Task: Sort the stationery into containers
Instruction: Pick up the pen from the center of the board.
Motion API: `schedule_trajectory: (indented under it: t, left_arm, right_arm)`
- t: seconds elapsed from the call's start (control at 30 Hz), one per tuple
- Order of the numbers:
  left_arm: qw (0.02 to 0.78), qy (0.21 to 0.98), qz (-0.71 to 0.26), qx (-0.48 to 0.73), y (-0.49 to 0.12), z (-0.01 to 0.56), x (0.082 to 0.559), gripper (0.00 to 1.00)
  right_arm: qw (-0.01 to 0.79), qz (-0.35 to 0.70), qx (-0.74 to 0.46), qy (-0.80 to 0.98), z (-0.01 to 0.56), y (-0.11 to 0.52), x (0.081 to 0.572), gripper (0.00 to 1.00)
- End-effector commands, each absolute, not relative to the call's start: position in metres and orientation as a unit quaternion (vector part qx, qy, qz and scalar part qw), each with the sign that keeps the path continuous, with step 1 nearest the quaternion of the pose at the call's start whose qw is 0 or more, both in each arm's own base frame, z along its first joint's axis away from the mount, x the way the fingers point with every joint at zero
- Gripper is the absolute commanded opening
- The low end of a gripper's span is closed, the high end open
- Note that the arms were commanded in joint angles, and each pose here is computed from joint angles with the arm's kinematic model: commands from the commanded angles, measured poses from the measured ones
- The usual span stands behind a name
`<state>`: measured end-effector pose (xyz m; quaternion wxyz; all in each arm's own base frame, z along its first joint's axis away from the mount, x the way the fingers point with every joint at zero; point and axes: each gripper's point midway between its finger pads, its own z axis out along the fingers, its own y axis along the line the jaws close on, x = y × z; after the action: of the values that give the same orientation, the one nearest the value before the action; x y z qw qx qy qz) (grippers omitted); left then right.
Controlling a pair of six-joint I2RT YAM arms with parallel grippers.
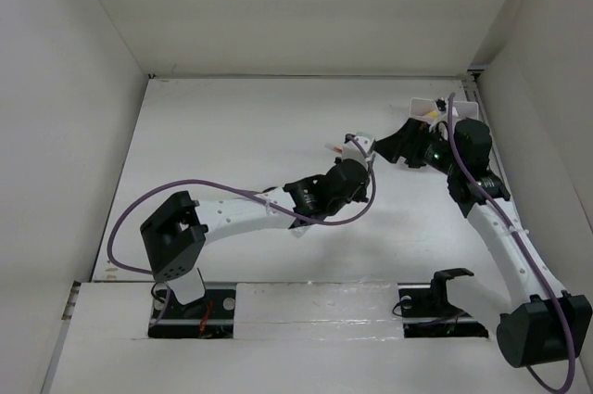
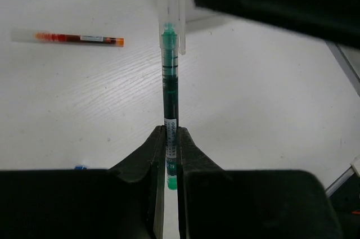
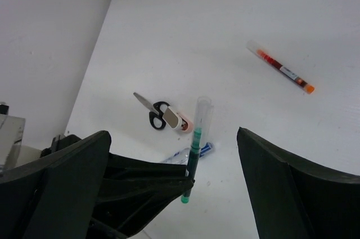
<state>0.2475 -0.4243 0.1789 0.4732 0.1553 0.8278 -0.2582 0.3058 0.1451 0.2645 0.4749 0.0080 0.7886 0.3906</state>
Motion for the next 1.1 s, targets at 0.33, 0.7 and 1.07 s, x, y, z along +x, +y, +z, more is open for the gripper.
schedule_trajectory:
  t: [0.33,0.7,1.07]
  left_arm:
    - [0.534,0.774,-0.298,0.164,-0.439,0.253,0.261,0.0]
    - [0.534,0.766,-0.316,0.168,-0.441,0.263,0.256,0.0]
    - [0.538,0.77,-0.313,0.139,-0.428,0.27,0.274,0.06]
  right_arm:
    - [0.485,0.398,-0.014,0.778,0.257,0.161,0.308,0.99]
    - [0.483,0.426,-0.018,0.765,0.259,0.173,0.319,0.65]
    - [0.456,0.451,-0.032,0.767,0.258,0.188,0.32,0.0]
